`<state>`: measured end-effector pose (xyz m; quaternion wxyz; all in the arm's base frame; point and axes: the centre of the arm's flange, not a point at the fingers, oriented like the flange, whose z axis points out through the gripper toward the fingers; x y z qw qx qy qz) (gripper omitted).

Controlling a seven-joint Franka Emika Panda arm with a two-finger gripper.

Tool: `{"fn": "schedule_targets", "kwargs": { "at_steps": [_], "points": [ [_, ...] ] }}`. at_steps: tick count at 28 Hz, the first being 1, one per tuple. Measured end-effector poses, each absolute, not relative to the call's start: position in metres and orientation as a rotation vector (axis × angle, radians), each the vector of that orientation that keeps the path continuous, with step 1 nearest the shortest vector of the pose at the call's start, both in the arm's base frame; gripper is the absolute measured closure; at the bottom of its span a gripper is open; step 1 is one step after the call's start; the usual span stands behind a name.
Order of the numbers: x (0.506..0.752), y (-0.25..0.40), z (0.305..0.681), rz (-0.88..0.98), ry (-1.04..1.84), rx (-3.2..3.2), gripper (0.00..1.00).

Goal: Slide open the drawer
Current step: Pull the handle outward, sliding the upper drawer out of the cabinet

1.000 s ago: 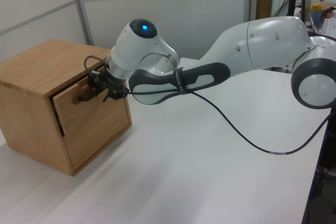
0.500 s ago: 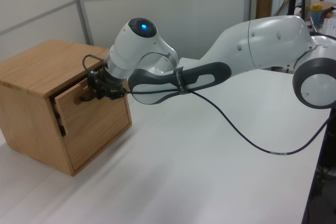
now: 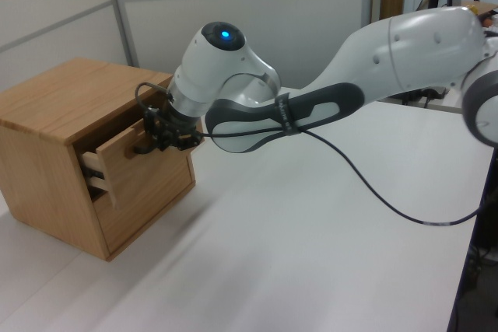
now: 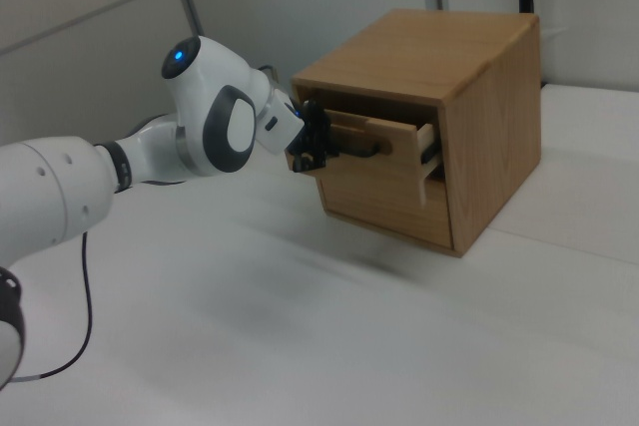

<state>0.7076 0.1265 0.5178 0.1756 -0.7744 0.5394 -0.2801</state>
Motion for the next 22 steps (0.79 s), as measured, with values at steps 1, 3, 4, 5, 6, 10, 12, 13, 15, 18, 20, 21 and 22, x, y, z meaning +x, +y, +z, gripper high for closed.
{"fn": "schedule_targets", "kwargs": {
  "at_steps": [1, 3, 4, 5, 6, 10, 12, 13, 15, 18, 20, 21, 22],
  "points": [
    [0.704, 0.126, 0.518, -0.789, 1.533, -2.201, 0.91],
    [0.692, 0.125, 0.521, -0.775, 1.547, -2.224, 0.91],
    [0.688, 0.125, 0.522, -0.770, 1.552, -2.231, 0.91],
    [0.684, 0.124, 0.523, -0.767, 1.557, -2.238, 0.91],
    [0.679, 0.124, 0.523, -0.762, 1.562, -2.246, 0.91],
    [0.659, 0.122, 0.525, -0.753, 1.569, -2.266, 0.91],
    [0.651, 0.121, 0.526, -0.750, 1.571, -2.273, 0.91],
    [0.647, 0.121, 0.526, -0.749, 1.572, -2.276, 0.91],
    [0.639, 0.120, 0.526, -0.746, 1.575, -2.284, 0.91],
    [0.628, 0.118, 0.528, -0.736, 1.589, -2.300, 0.91],
    [0.623, 0.117, 0.529, -0.729, 1.600, -2.311, 0.91],
    [0.620, 0.116, 0.530, -0.726, 1.604, -2.314, 0.91],
    [0.618, 0.116, 0.530, -0.724, 1.608, -2.317, 0.91]
  ]
}}
